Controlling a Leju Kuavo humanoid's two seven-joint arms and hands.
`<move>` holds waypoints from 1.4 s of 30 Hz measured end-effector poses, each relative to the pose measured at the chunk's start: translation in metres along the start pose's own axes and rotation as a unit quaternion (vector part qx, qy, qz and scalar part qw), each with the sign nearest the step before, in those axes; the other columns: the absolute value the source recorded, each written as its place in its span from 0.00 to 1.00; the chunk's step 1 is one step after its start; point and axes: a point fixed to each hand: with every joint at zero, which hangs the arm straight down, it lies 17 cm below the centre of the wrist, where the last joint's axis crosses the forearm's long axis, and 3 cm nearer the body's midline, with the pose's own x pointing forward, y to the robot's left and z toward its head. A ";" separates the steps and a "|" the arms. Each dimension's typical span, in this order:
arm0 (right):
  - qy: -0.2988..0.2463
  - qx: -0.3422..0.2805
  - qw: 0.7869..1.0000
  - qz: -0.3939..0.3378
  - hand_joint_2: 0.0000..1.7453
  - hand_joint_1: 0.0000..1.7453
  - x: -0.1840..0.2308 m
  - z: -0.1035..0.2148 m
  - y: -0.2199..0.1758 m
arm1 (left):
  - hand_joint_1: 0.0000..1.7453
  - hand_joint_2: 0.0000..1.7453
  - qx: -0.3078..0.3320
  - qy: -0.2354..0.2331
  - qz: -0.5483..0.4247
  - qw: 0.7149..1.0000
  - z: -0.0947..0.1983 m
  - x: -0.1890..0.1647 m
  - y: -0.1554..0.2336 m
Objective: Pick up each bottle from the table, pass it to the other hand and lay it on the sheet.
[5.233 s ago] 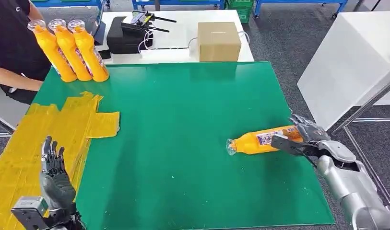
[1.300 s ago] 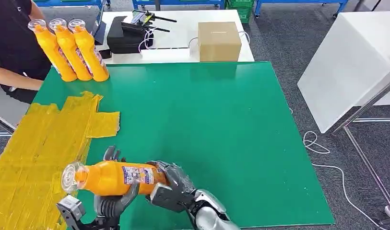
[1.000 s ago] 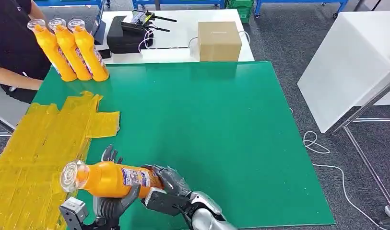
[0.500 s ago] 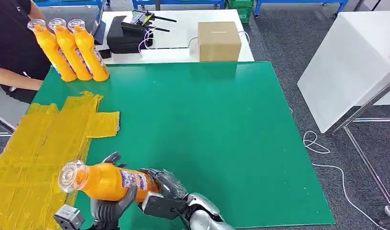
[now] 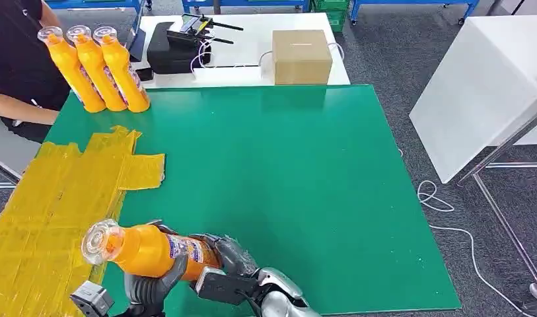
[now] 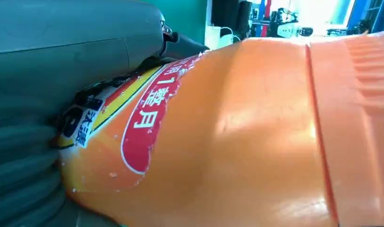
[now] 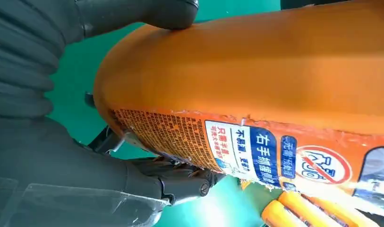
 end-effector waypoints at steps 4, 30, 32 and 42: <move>0.003 -0.013 1.000 0.012 0.00 0.00 -0.004 0.002 -0.002 | 1.00 1.00 -0.004 -0.006 -0.002 1.000 -0.001 0.002 -0.001; -0.078 -0.153 0.985 0.027 0.00 0.00 0.035 0.057 -0.126 | 1.00 1.00 0.027 -0.039 -0.801 0.596 -0.009 0.028 0.169; -0.078 -0.153 0.985 0.028 0.00 0.00 0.035 0.059 -0.128 | 1.00 1.00 0.031 0.004 -0.811 0.585 -0.003 0.012 0.189; -0.098 -0.134 0.986 0.033 0.00 0.00 0.046 0.054 -0.133 | 0.00 1.00 0.018 0.143 -0.812 0.566 -0.005 -0.079 0.264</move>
